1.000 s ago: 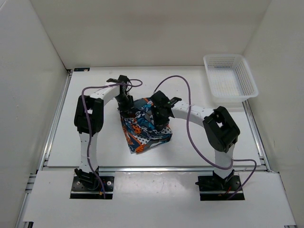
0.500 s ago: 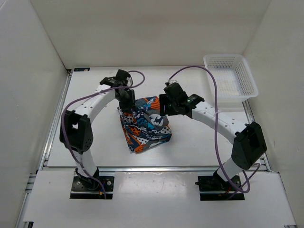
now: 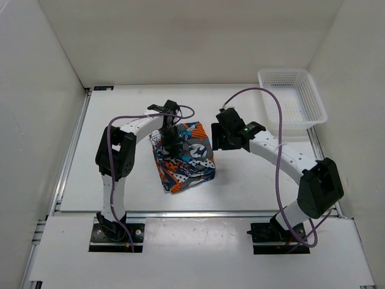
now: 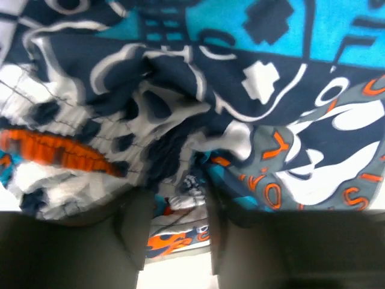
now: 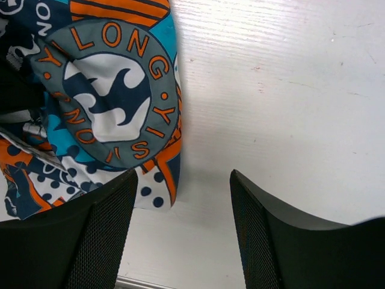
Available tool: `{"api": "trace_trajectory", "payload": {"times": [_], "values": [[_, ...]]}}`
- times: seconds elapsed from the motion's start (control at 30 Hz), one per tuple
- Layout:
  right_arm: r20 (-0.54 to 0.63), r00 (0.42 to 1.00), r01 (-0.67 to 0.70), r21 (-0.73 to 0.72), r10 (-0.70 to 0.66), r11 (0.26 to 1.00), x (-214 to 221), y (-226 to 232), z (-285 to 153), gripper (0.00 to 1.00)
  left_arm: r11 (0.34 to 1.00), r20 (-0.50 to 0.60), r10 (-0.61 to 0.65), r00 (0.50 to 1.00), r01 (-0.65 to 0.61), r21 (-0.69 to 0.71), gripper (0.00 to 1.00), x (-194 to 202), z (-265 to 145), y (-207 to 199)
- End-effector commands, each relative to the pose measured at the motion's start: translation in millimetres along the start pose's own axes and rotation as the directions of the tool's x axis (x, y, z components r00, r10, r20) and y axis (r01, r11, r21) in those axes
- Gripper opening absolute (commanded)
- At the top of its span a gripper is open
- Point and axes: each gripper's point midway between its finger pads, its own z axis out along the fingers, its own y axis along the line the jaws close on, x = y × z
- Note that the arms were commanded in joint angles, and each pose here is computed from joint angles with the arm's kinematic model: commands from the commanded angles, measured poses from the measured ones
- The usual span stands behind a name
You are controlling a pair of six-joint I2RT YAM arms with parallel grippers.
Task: Fold and stack the shorts
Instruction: Fold the shorts
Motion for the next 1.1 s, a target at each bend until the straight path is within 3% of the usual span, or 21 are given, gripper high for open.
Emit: {"api": "trace_trajectory", "payload": {"times": [0.0,0.03,0.07,0.3,0.5,0.83,1.0,1.07], "values": [[0.043,0.999,-0.01,-0.003,0.011,1.0,-9,-7,-13,0.68,1.0,0.099,0.009,0.995,-0.012,0.025,0.22,-25,-17,-12],[0.035,0.999,-0.009,0.001,0.009,1.0,-5,-8,-11,0.68,0.999,0.106,0.011,0.994,-0.014,0.029,0.11,-28,-19,-14],[0.035,0.999,-0.009,0.001,0.009,1.0,-5,-8,-11,0.68,1.0,0.12,0.011,0.993,-0.015,0.025,0.1,-28,-27,-13],[0.037,0.999,-0.024,0.012,0.024,1.0,-4,-17,-13,0.68,0.999,0.205,0.017,0.979,-0.026,0.039,0.1,-27,-87,-18],[0.037,0.999,-0.024,0.012,0.024,1.0,-4,-17,-13,0.67,1.0,0.202,0.017,0.979,-0.022,0.022,0.1,-10,-111,-5],[0.025,0.999,-0.022,0.007,0.022,1.0,2,-18,-12,0.67,0.999,0.174,0.013,0.985,-0.007,-0.035,0.1,7,-122,38],[0.025,0.999,-0.022,0.007,0.022,1.0,4,-19,-14,0.67,0.995,0.1,0.013,0.995,-0.003,-0.097,0.1,27,-95,59],[0.013,1.0,-0.021,0.003,0.021,1.0,8,-19,-12,0.67,0.994,0.059,-0.006,0.998,0.012,-0.105,0.19,36,-76,69]]}}
